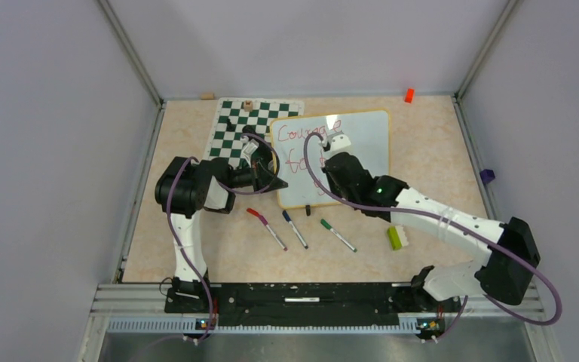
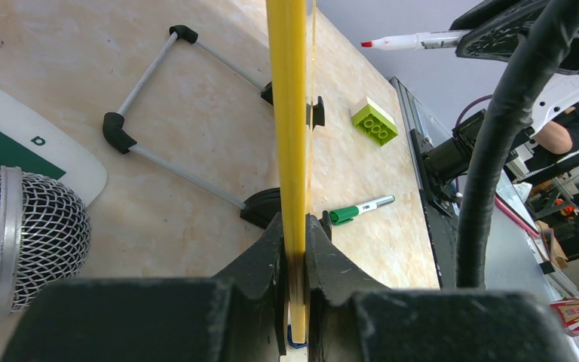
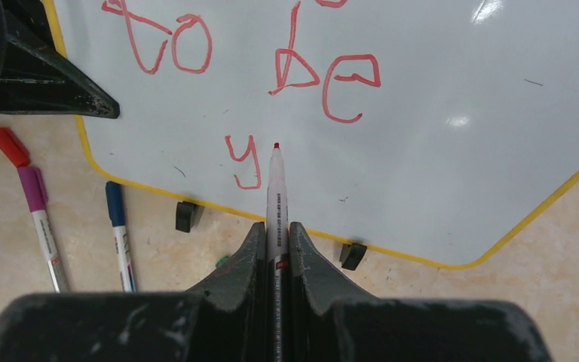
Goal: Write a sentence on the whiteboard
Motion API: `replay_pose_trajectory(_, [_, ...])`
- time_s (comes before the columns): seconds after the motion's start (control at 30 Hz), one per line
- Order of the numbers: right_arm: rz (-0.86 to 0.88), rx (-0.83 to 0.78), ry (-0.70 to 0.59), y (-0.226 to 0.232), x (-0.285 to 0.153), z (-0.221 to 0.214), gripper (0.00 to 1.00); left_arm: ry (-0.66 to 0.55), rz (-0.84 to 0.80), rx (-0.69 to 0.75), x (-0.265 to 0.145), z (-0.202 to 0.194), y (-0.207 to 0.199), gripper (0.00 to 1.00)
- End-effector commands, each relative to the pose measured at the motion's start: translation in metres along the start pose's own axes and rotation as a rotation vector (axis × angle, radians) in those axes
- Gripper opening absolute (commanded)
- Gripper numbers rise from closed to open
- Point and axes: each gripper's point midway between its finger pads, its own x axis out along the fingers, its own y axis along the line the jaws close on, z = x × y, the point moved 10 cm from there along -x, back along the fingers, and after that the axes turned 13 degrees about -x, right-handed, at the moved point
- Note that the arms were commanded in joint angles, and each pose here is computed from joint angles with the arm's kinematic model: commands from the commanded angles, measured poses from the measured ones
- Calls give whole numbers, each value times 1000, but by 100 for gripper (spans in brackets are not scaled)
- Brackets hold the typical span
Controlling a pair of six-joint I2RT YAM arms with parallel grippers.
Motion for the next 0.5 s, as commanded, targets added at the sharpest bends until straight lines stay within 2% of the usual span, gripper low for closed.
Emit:
replay_pose_trajectory(0.0, [-2,-26,-2,2,9,5,0,-6,-41,169,-1,9,-11,1])
replay_pose_trajectory(0.47, [-17,-52,26,11,30,5,0,-6,-40,167,-1,9,-10,1])
